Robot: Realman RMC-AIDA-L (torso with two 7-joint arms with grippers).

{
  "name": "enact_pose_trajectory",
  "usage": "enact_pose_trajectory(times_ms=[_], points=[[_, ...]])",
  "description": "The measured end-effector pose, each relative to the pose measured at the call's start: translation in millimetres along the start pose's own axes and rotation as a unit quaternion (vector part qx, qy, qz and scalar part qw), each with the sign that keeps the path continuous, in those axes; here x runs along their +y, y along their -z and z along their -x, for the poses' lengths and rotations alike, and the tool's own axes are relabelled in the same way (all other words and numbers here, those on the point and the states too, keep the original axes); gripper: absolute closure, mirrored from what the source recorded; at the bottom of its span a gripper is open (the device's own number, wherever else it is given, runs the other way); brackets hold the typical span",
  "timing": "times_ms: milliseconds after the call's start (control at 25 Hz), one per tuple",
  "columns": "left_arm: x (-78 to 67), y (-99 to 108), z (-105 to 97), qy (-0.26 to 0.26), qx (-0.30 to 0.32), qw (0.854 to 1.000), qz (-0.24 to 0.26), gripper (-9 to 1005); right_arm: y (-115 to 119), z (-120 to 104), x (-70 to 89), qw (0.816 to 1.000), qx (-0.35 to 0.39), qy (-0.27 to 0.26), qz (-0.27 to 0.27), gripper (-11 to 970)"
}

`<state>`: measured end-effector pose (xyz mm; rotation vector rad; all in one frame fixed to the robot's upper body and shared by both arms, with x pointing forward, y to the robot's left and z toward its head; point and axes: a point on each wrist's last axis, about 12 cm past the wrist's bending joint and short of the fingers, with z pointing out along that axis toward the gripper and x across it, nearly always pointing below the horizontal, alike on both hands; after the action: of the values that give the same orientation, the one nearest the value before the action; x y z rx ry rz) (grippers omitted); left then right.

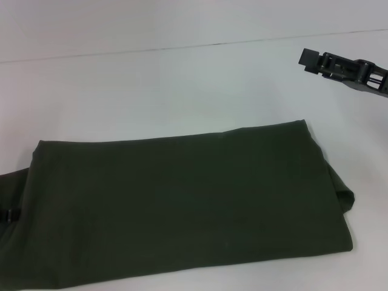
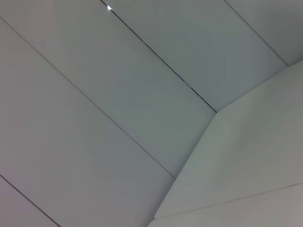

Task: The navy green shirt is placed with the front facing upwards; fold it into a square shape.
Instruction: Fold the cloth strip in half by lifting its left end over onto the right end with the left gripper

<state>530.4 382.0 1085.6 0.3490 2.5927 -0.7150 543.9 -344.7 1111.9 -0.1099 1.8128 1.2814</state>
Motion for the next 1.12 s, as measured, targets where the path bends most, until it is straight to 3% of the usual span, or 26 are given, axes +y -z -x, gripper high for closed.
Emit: enact_pose_trajectory(times_ms=[1120], points=[[-6.9,-0.3,9.6,-0.019,0.005,1.0,-0.018,105,3.0,-1.6,-0.8,1.0,-0.002,-0.002,-0.003,74]])
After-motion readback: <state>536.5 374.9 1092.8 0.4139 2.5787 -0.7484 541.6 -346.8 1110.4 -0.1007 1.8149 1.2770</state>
